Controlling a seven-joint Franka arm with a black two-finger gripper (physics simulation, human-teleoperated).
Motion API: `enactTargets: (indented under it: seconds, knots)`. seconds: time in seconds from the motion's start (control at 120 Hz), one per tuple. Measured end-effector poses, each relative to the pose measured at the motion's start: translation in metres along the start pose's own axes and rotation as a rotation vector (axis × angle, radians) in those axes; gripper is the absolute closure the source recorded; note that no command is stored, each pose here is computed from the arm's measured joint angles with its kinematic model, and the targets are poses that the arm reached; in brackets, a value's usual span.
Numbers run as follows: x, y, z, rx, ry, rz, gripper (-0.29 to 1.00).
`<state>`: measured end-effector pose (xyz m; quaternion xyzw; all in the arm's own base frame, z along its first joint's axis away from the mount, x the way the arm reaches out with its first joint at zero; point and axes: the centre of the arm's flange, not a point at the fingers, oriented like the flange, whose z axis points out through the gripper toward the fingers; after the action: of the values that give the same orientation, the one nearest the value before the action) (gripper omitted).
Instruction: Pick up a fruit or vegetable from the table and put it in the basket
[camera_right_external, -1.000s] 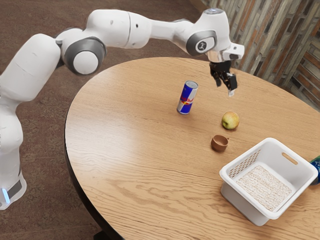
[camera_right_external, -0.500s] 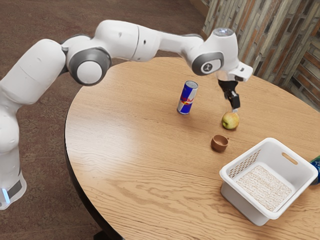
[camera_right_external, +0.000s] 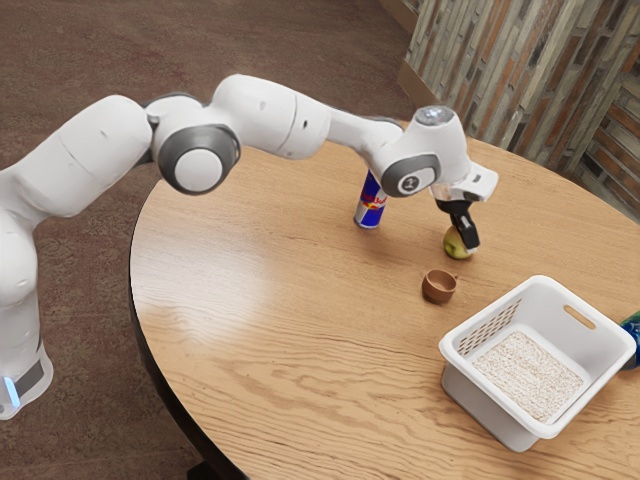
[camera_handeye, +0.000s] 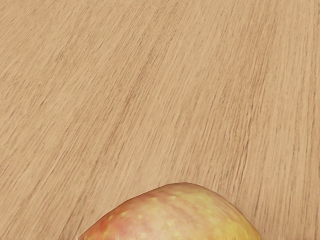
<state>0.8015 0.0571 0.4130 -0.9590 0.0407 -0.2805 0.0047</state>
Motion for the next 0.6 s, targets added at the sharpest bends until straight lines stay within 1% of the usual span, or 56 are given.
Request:
enactTargets:
  seconds: [0.225,0.292,0.367,0.433,0.5,0.6]
  knots:
    - [-0.004,-0.007,0.008,0.012,0.01,-0.002,0.06]
    - [-0.006,-0.008,0.013,0.012,0.007,-0.007,0.11]
    - [-0.005,-0.01,0.01,0.02,0.011,-0.011,0.21]
    - [0.001,-0.011,-0.003,0.039,0.011,-0.008,0.25]
    - [0.009,-0.012,-0.023,0.054,0.005,-0.008,0.26]
    - [0.028,-0.011,-0.089,0.085,-0.017,-0.006,0.27]
